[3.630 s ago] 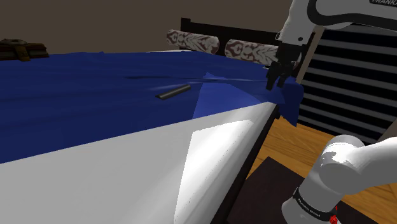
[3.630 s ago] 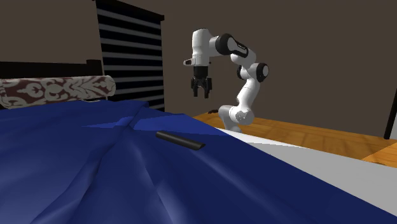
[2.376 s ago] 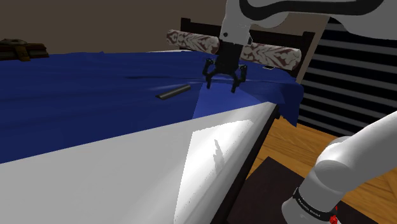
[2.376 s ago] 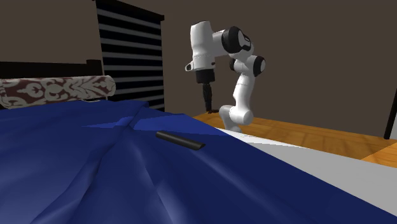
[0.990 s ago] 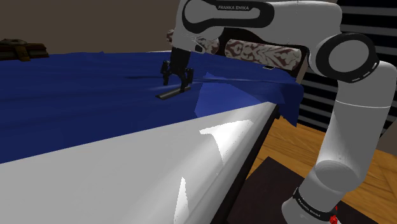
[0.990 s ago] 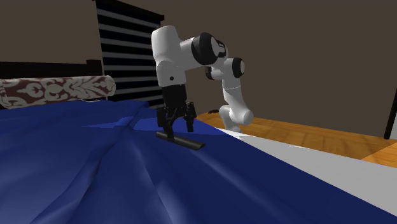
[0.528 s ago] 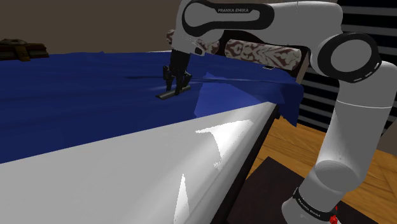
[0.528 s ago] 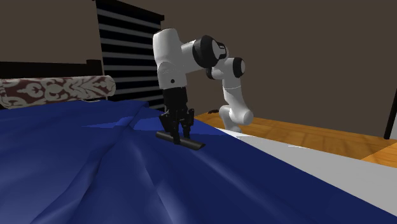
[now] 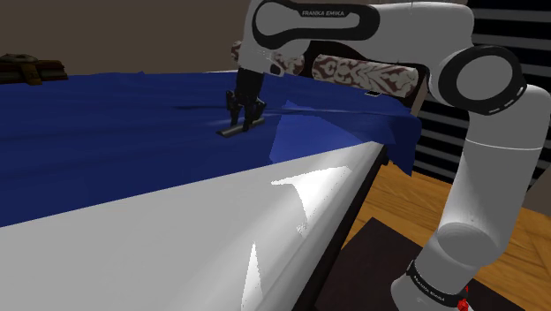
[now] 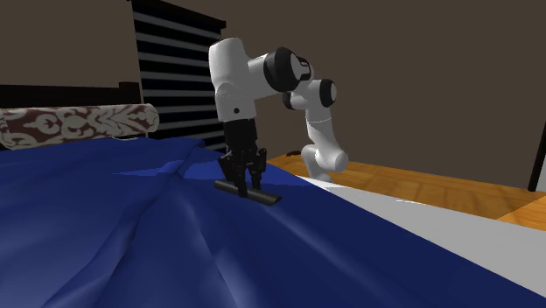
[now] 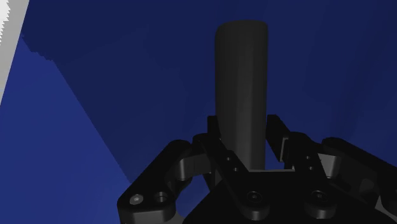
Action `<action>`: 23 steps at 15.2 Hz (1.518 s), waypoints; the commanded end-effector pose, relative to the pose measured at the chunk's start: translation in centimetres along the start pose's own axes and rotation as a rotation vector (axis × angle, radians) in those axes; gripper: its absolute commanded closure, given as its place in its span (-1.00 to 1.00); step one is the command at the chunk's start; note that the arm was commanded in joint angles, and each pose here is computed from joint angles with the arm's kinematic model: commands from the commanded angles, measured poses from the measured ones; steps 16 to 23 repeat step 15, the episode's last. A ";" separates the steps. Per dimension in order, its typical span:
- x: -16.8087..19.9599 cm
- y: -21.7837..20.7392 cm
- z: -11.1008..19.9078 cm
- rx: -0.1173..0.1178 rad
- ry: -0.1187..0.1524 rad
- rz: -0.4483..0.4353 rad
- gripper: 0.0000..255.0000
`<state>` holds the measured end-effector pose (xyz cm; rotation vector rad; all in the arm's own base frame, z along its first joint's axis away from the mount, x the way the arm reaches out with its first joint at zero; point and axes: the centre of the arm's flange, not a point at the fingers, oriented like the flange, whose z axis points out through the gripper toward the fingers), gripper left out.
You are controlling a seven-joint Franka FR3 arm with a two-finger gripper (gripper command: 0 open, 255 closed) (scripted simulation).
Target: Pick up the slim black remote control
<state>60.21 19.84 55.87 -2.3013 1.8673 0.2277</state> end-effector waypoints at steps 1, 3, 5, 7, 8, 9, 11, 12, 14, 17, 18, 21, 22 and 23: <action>-0.1 0.0 -0.8 -0.002 0.000 0.000 1.00; -0.4 -0.1 -1.8 -0.002 0.000 0.000 1.00; -0.6 -0.1 -2.8 -0.002 0.000 0.000 1.00; -0.8 -0.2 -3.9 -0.002 0.000 0.000 1.00; -1.0 -0.2 -4.4 -0.002 0.000 0.000 1.00; -1.1 -0.2 -4.9 -0.002 0.000 0.000 1.00; -1.3 -0.2 -5.9 -0.002 0.000 0.000 1.00; -1.4 -0.2 -6.4 -0.002 0.000 0.000 1.00; -1.6 -0.3 -7.0 -0.002 0.000 0.000 1.00; -1.6 -0.3 -7.0 -0.002 0.000 0.001 1.00; -1.6 -0.3 -7.0 -0.002 0.000 0.001 1.00; -1.6 -0.3 -7.0 -0.002 0.000 0.001 1.00; -1.6 -0.3 -7.0 -0.002 0.000 0.001 1.00; -1.6 -0.3 -7.0 -0.002 0.000 0.001 1.00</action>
